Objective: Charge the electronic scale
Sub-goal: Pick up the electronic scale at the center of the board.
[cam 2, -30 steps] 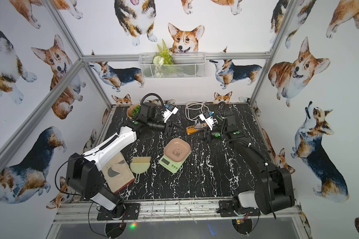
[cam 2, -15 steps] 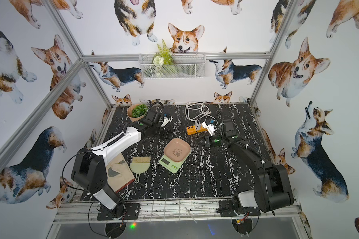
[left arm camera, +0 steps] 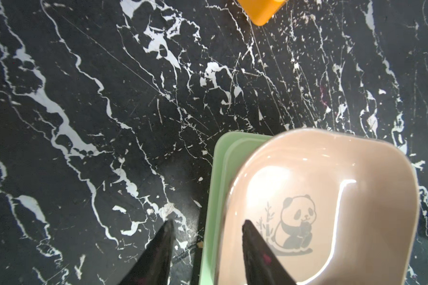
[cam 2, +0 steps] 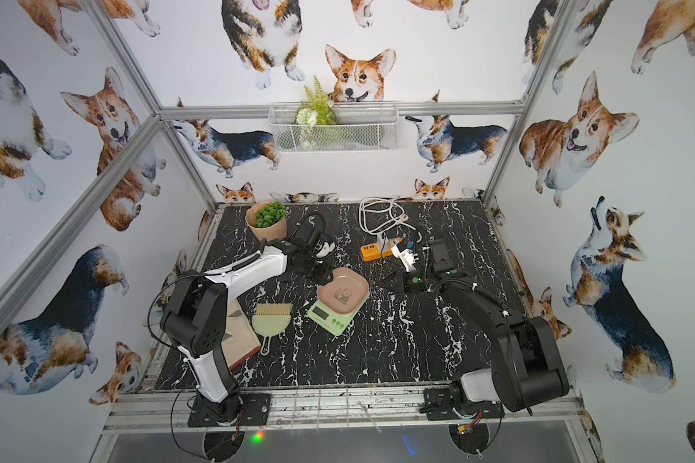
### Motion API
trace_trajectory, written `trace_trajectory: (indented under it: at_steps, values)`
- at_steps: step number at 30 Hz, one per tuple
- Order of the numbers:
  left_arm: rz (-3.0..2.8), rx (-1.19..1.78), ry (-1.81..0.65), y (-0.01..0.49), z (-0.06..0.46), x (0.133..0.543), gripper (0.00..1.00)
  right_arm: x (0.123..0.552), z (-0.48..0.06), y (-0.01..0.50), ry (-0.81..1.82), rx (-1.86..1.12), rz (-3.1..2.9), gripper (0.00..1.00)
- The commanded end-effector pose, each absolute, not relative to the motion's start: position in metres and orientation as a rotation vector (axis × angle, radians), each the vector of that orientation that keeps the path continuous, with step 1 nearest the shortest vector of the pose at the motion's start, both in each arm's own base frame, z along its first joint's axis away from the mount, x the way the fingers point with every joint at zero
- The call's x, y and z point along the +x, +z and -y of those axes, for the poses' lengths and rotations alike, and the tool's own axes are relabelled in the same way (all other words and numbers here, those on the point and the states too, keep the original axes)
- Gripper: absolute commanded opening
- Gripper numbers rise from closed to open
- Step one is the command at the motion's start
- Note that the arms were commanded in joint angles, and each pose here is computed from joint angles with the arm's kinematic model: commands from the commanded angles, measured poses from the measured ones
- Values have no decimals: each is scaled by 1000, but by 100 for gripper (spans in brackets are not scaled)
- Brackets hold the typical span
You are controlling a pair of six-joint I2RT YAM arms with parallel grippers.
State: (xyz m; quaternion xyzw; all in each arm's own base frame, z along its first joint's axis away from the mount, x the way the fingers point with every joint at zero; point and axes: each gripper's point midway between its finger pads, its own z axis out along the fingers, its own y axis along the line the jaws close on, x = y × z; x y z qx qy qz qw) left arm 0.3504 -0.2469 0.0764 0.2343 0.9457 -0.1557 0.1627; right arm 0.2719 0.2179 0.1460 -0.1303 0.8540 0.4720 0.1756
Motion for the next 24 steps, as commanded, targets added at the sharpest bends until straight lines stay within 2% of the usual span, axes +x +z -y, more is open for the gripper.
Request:
trace_trajectory:
  at_steps: [1,5,14,24]
  values:
    - [-2701,717,-467,71,249,345,37,272,-221,152,1373,-372,-2388,0]
    - [-2714,729,-479,69,250,343,31,271,-222,155,1375,-383,-2374,0]
    - [-2715,711,-529,75,255,341,0,271,-224,154,1404,-388,-2365,0]
    - [-2599,455,-843,122,258,355,0,266,-228,165,1478,-410,-2285,0]
